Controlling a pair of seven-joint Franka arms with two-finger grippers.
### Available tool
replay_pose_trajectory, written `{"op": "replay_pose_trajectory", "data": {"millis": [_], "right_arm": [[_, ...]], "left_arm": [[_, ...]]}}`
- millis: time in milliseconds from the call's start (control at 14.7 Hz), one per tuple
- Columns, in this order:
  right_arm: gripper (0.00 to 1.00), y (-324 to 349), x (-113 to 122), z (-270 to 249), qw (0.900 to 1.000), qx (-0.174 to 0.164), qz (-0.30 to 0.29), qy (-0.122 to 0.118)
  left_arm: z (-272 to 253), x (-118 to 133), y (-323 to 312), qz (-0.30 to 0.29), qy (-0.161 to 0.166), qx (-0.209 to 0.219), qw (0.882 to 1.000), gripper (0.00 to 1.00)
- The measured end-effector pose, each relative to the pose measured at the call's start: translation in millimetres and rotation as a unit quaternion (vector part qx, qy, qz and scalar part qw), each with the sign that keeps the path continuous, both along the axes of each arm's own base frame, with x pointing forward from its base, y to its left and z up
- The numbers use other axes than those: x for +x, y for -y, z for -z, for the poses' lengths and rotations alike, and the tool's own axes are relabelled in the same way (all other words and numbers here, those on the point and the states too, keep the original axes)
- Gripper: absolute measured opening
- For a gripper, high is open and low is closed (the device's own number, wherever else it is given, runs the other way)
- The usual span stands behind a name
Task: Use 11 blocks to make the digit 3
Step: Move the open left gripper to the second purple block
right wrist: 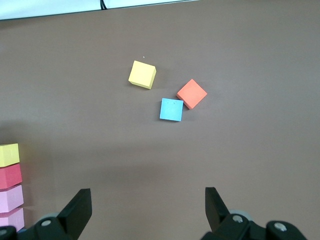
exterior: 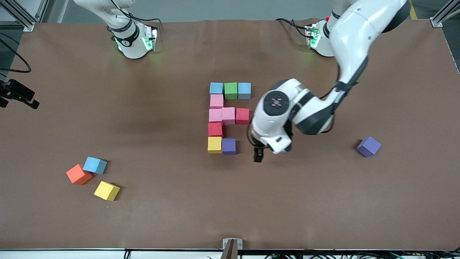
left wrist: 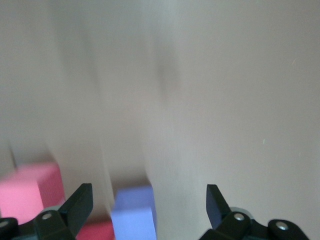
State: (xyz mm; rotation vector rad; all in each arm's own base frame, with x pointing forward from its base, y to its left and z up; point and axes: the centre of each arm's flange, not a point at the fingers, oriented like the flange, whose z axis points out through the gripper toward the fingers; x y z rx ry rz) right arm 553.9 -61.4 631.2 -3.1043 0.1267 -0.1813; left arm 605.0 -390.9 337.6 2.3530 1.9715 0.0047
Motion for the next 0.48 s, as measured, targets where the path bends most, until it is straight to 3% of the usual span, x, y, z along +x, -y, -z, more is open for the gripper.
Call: {"op": "replay_pose_trajectory", "data": {"millis": [476], "right_arm": [[1.0,-2.1,-1.1,1.4,1.0,0.001,-0.002,-0.007]], "left_arm": [[1.0,3.3,-149.9,0.133,-0.018,0.075,0.988,1.0]]}}
